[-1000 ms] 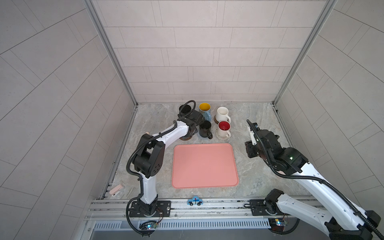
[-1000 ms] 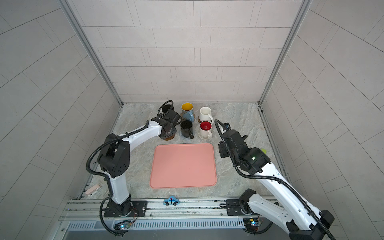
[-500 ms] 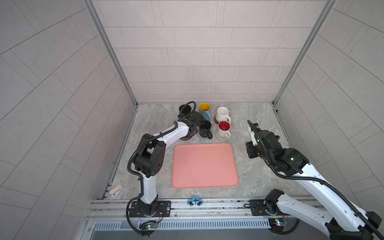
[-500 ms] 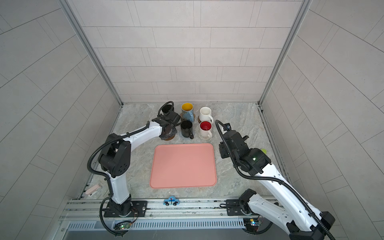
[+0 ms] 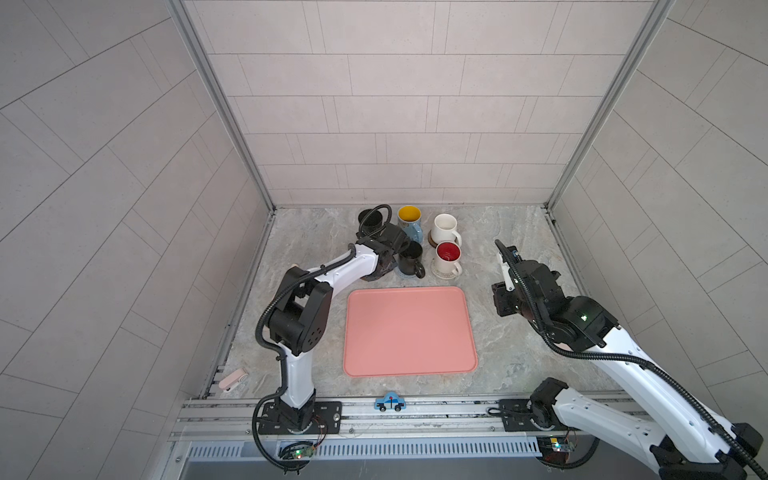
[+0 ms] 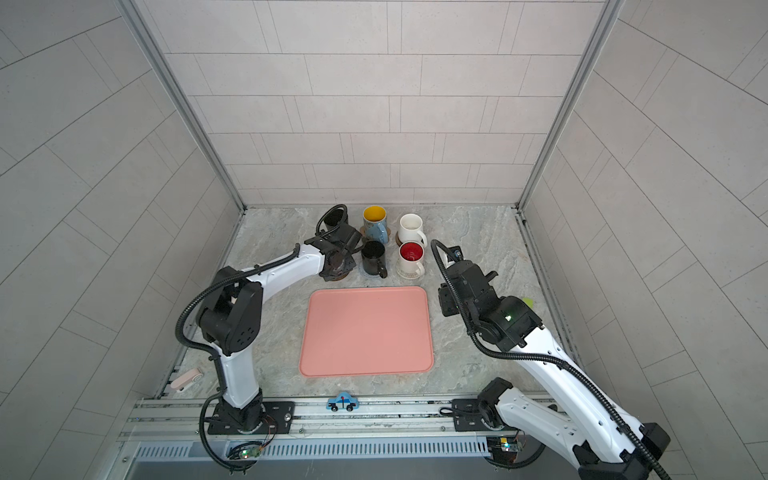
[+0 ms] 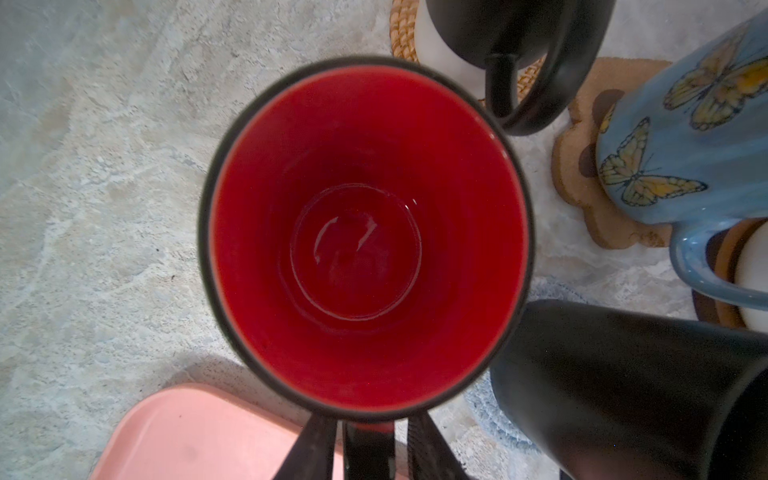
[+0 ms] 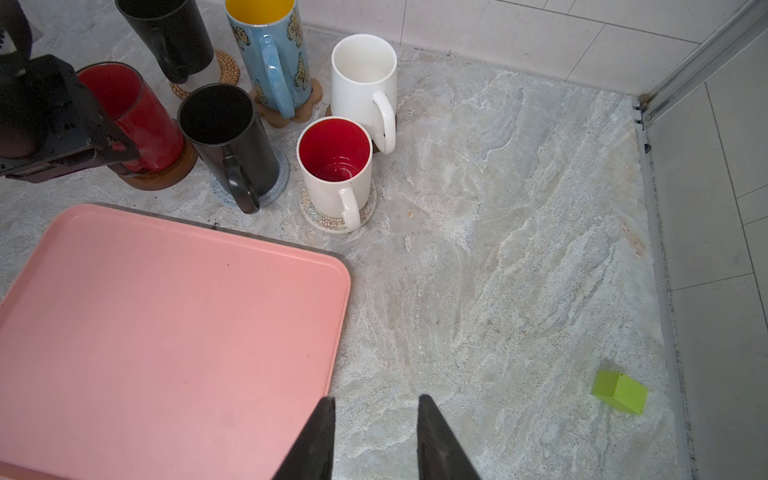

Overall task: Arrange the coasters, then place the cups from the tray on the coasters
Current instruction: 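Lower the red mug onto the brown wooden coaster with the left gripper, then open the left gripper and raise it off the red mug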

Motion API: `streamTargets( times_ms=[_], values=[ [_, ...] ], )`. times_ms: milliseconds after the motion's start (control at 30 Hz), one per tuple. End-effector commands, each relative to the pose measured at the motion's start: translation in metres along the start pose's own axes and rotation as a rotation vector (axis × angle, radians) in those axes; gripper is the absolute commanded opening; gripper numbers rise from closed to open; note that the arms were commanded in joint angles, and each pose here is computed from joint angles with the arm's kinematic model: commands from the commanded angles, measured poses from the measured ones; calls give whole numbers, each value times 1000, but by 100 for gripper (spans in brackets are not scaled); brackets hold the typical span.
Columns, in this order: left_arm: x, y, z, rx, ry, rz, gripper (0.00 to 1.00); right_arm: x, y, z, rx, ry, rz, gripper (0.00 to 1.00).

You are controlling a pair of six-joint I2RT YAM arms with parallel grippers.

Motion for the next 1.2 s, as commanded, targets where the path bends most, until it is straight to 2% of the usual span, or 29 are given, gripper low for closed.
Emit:
streamTargets(
  times_ms=[0,733,1033,1167],
  values=[
    [1,6,0,12,14,-5,37,2,2,-4,20,-13,-9,36],
    [1,13,-5,69,27,-3,42,4,8,-9,38,-17,-32,36],
    [0,34,5,120,15,-41,50,1,10,-16,108,-52,-88,37],
    [5,47,15,171,-2,-60,54,2,7,-23,200,-87,-132,39]
  ],
)
Point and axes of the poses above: each gripper's point midway between its finger pads, its own y axis back along the fingers, its own z axis along the line the jaws close on, x = y × z, the point moved 10 cm from there along y, back along the fingers, and after that the axes turned 11 degrees about -y, right-handed, at the moved point
